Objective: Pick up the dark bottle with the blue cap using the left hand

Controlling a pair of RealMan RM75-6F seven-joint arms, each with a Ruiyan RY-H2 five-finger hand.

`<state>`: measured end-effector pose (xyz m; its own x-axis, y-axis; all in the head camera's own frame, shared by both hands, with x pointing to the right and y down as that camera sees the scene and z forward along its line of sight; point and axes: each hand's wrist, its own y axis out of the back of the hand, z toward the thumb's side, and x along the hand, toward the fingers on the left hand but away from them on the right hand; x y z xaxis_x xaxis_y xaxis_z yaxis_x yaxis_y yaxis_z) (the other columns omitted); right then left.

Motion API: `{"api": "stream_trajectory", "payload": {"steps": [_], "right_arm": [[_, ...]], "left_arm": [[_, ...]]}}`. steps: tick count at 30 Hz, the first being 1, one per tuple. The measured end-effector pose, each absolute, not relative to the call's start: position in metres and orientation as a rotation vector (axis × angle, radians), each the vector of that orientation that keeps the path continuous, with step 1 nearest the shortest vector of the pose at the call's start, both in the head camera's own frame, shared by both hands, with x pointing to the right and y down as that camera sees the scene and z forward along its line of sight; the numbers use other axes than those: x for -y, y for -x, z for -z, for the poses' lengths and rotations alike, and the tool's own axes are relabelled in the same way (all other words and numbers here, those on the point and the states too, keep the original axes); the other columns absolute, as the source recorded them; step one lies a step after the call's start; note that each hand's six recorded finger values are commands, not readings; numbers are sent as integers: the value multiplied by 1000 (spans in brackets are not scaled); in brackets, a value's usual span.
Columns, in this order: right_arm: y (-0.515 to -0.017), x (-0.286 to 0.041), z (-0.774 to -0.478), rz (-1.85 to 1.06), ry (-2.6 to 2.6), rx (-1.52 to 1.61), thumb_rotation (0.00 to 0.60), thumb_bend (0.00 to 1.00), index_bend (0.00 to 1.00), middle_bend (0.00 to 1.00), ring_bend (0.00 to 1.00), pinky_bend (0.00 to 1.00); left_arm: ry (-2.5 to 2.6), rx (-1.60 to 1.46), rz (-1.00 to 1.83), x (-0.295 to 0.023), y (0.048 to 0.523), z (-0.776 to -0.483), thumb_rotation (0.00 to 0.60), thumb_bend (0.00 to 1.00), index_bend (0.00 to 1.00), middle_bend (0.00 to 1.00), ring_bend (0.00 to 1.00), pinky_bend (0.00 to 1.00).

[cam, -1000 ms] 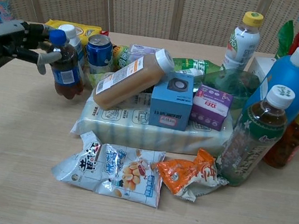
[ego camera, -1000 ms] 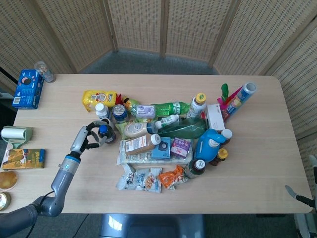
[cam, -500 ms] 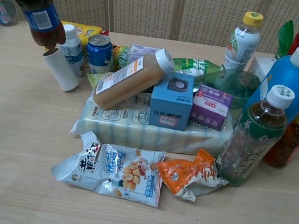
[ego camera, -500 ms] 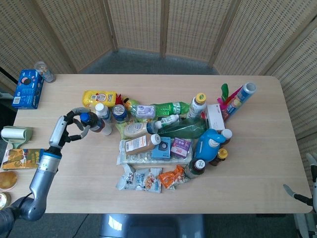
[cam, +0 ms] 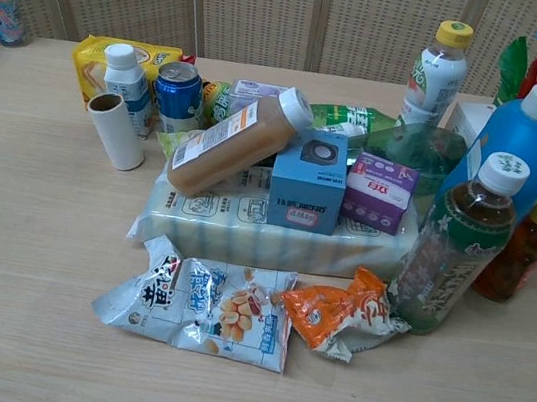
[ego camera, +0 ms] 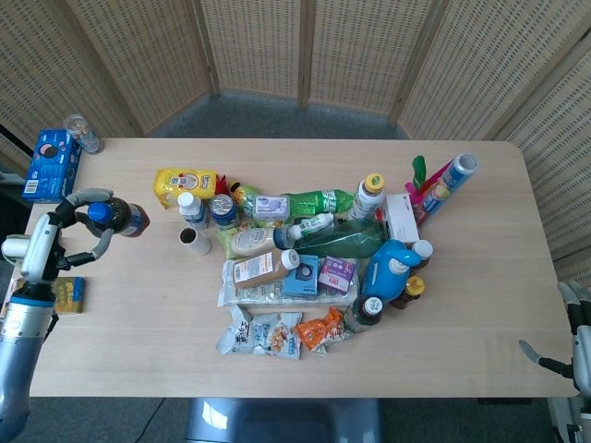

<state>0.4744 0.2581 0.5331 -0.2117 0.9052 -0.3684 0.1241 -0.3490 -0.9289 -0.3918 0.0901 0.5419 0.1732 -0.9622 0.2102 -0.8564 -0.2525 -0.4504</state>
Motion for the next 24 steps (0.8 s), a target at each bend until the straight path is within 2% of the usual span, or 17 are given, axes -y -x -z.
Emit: {"api": "stream_trajectory", "payload": {"steps": [9,24], "right_arm": [[-473,-258,-538,-1609,1451,1252,497,36,0,0,0,0],[-475,-259,-540,-1607,1453,1261,493,36,0,0,0,0]], "left_arm": [[2217,-1770,631,-94,392,-522,600,483,416,453,660,577],[2254,-1760,606,-95,380,-521,600,481,417,453,659,576]]}}
